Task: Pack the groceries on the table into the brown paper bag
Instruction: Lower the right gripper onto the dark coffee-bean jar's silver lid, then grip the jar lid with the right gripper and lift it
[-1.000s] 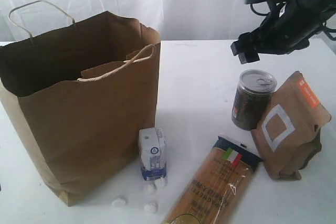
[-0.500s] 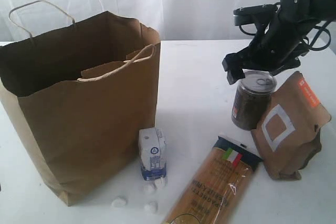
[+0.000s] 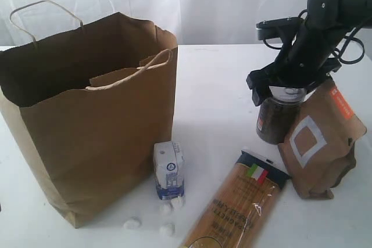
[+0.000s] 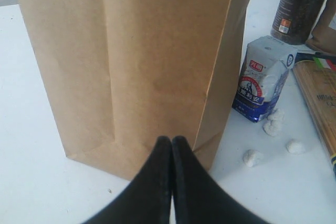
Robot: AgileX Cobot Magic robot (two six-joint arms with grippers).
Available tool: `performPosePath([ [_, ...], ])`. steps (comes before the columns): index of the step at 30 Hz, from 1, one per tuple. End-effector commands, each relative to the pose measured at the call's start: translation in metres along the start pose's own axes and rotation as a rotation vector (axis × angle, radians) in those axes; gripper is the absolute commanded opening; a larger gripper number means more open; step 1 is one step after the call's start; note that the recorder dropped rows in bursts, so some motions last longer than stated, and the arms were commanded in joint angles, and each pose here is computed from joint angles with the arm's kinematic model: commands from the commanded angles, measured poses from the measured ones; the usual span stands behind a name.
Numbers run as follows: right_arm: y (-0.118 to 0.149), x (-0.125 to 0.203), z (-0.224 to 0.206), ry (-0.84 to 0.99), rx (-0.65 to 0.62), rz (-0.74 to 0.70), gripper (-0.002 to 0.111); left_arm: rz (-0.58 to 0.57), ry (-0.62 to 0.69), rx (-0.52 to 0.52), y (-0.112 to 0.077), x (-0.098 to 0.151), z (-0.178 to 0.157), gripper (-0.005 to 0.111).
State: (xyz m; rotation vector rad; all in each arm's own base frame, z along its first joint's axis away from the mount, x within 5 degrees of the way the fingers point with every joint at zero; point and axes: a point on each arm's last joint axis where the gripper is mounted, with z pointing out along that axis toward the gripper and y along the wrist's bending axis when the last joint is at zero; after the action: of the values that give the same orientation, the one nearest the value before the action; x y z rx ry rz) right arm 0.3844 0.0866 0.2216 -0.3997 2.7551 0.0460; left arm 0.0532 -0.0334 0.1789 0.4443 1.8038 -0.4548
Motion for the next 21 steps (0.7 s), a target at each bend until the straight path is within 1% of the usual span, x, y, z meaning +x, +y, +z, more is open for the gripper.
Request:
performPosePath([
  [1, 0.0, 0.0, 0.002, 0.007, -0.002, -0.014, 0.088, -0.007, -0.005, -0.001, 0.0, 0.001, 0.0, 0.0],
  [10, 0.007, 0.002, 0.012, 0.048, -0.01, -0.05, 0.087, -0.007, -0.005, -0.001, 0.0, 0.001, 0.0, 0.0],
  [13, 0.011, 0.002, 0.016, 0.046, -0.014, -0.06, 0.079, -0.007, -0.005, -0.001, 0.0, 0.001, 0.0, 0.0],
  [19, 0.012, 0.0, 0.017, 0.032, -0.013, -0.062, 0.061, -0.007, -0.005, -0.001, 0.0, 0.001, 0.0, 0.0],
  [21, 0.012, 0.001, 0.017, 0.036, -0.014, -0.062, 0.053, -0.007, -0.005, -0.001, 0.0, 0.001, 0.0, 0.0],
])
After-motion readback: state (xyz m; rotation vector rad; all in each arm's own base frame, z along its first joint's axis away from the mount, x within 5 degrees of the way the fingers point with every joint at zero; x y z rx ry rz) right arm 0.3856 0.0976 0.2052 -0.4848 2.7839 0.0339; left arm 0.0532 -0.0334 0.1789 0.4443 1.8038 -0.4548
